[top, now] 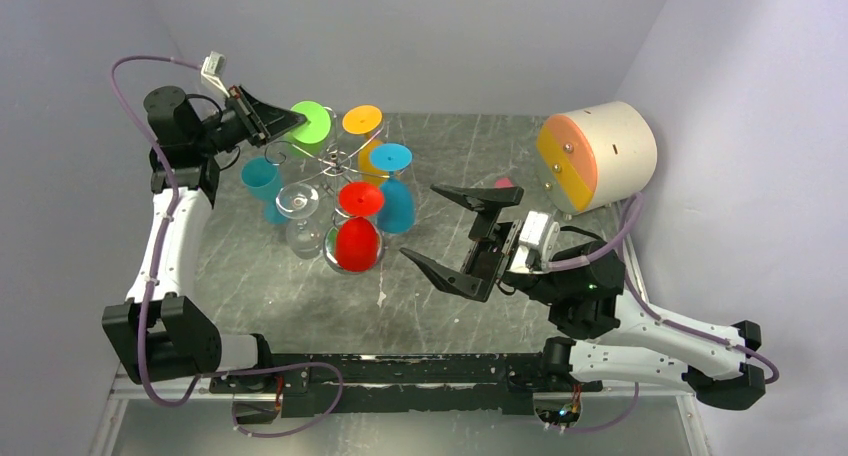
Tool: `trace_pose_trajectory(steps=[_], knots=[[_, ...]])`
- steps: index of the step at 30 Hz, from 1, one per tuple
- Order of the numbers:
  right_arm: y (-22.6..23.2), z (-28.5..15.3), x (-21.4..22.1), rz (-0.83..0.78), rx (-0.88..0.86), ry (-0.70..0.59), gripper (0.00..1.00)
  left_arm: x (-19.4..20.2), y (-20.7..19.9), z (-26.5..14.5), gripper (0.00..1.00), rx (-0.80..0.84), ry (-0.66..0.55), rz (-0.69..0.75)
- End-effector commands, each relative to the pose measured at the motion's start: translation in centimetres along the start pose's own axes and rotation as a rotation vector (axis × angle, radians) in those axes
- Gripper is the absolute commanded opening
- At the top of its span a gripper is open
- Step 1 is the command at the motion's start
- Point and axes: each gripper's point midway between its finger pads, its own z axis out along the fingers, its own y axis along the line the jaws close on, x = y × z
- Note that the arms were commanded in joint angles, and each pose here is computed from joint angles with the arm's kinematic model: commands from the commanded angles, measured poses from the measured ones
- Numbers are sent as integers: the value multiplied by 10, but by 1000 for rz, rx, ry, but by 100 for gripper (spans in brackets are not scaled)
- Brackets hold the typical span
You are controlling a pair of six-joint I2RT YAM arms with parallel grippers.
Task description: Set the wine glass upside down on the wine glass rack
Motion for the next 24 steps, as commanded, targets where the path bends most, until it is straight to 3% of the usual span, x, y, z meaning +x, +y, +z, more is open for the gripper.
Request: trace_pose_trajectory(steps=[1, 24], knots=[[-4, 4, -22, 7, 7, -54, 100, 7, -5, 1, 7, -1, 37, -16], [-3, 7, -28, 2, -7, -61, 100, 16, -15, 15, 7, 53, 66, -12]])
